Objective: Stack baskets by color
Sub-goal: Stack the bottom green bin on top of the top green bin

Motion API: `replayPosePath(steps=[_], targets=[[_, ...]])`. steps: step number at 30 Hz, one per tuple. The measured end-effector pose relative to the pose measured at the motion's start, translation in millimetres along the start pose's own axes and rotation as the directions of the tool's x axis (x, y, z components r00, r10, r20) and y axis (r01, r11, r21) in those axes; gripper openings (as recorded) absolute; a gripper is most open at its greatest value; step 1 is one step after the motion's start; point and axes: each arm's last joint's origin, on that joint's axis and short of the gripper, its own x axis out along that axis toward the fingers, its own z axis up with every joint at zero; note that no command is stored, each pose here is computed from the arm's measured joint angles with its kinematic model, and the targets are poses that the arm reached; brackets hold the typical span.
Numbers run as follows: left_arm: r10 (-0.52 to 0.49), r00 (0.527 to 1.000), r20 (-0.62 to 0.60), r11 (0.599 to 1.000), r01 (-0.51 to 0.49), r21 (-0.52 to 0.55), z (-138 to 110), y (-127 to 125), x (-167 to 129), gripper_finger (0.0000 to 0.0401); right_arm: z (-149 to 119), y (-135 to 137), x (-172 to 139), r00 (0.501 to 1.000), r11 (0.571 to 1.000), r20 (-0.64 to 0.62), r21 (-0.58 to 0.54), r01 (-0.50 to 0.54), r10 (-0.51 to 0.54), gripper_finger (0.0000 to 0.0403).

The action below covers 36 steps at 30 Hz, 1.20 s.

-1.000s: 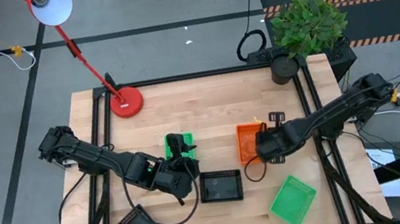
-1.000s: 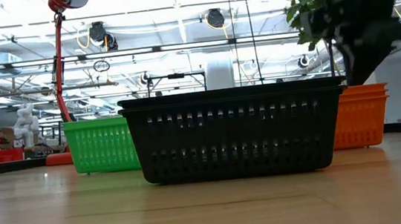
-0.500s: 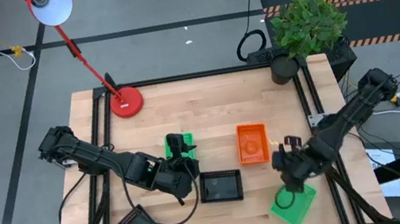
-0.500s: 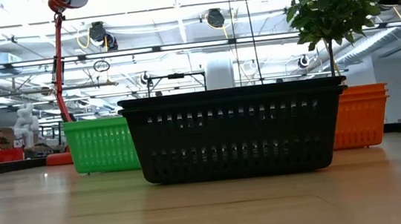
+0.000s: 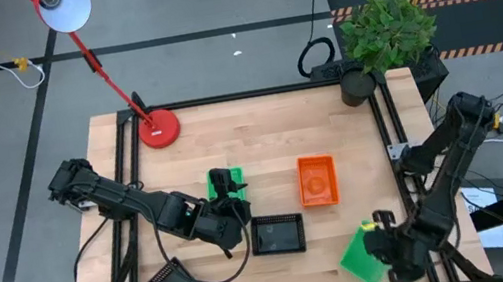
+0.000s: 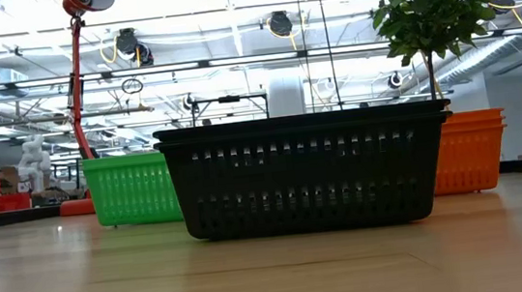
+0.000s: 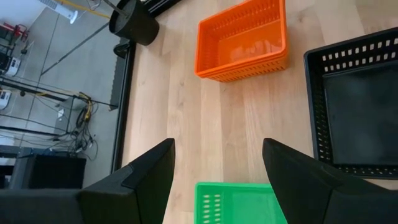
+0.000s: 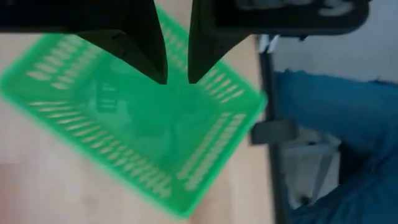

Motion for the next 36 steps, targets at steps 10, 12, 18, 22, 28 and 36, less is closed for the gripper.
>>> replayPosePath(steps=[10,12,18,22,28,36], targets=[[-0.006,1.0,0.002,1.0,0.006,-0.024,0.2,-0.2,0.0,0.0243,-21.0,22.4,14.5,0.997,0.992,-0.037,-0.103,-0.069,0.066,0.0081],[-0.006,1.0,0.002,1.0,0.006,-0.029,0.2,-0.1,0.1,0.0244,-24.2,24.2,19.4,0.998,0.987,-0.047,-0.149,-0.057,0.051,0.009],[-0.006,1.0,0.002,0.999,0.006,-0.04,0.2,-0.1,0.1,0.0243,-27.7,26.7,32.4,0.998,0.967,-0.061,-0.251,-0.029,0.014,0.011],[-0.006,1.0,0.006,0.999,0.006,-0.045,0.7,-0.1,0.1,0.0243,-29.0,27.2,35.3,0.998,0.939,-0.065,-0.343,-0.026,0.003,0.0109],[-0.018,1.0,0.026,0.999,0.019,-0.051,3.1,-0.2,0.2,0.0243,-29.8,25.3,41.6,0.997,0.883,-0.072,-0.469,0.001,-0.039,0.0077],[-0.135,0.986,0.099,0.99,0.138,-0.022,10.8,-3.2,-0.5,0.0243,-26.9,26.0,40.4,0.999,0.846,-0.046,-0.534,-0.003,-0.025,0.0013]])
